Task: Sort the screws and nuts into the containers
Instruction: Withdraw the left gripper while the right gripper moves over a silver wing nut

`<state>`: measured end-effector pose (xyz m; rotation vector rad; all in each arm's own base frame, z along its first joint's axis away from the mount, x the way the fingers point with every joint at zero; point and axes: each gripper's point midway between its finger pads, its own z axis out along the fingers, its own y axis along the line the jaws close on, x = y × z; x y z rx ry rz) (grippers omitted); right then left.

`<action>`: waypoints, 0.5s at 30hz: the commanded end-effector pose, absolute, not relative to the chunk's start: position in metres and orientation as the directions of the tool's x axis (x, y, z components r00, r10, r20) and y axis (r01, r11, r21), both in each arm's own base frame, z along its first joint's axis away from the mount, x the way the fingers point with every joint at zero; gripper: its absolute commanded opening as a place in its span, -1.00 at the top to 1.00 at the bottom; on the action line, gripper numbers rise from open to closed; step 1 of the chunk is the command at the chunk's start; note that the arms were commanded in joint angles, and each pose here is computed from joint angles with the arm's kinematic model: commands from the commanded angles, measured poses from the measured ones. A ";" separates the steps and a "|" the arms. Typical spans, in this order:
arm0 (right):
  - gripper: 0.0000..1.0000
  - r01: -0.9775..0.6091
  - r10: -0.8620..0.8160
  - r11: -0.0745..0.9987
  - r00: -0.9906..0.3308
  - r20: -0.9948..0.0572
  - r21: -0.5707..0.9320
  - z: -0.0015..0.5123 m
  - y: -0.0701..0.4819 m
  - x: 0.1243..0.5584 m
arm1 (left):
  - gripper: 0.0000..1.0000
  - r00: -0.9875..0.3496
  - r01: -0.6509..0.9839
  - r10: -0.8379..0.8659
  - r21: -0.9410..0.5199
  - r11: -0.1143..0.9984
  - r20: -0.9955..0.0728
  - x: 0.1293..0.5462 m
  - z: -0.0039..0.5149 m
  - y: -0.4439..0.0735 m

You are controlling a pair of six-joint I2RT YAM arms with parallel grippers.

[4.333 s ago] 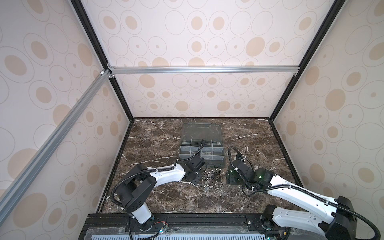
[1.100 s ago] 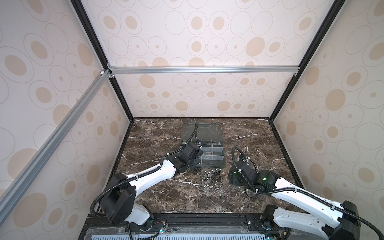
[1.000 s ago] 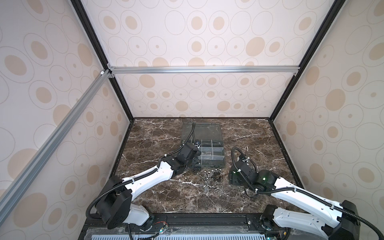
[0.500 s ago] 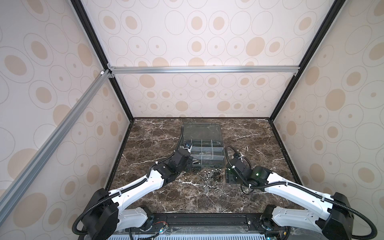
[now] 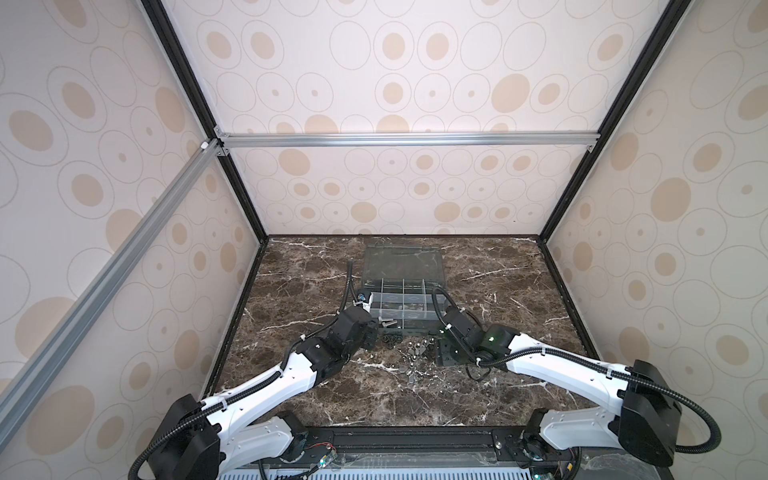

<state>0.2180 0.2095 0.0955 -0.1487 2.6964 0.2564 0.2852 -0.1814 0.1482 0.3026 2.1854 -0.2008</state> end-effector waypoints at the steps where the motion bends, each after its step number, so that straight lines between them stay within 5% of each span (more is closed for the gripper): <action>1: -0.44 -0.161 -0.074 0.971 -0.908 -0.413 0.179 0.096 0.221 0.217 | 0.05 -0.553 0.247 0.091 -0.059 0.967 -0.828 0.291 0.158 -0.176; 15: -0.21 -0.232 -0.151 0.955 -0.917 -0.369 0.185 0.075 0.258 0.196 | 0.04 -0.564 0.229 0.046 -0.102 0.968 -0.825 0.286 0.154 -0.174</action>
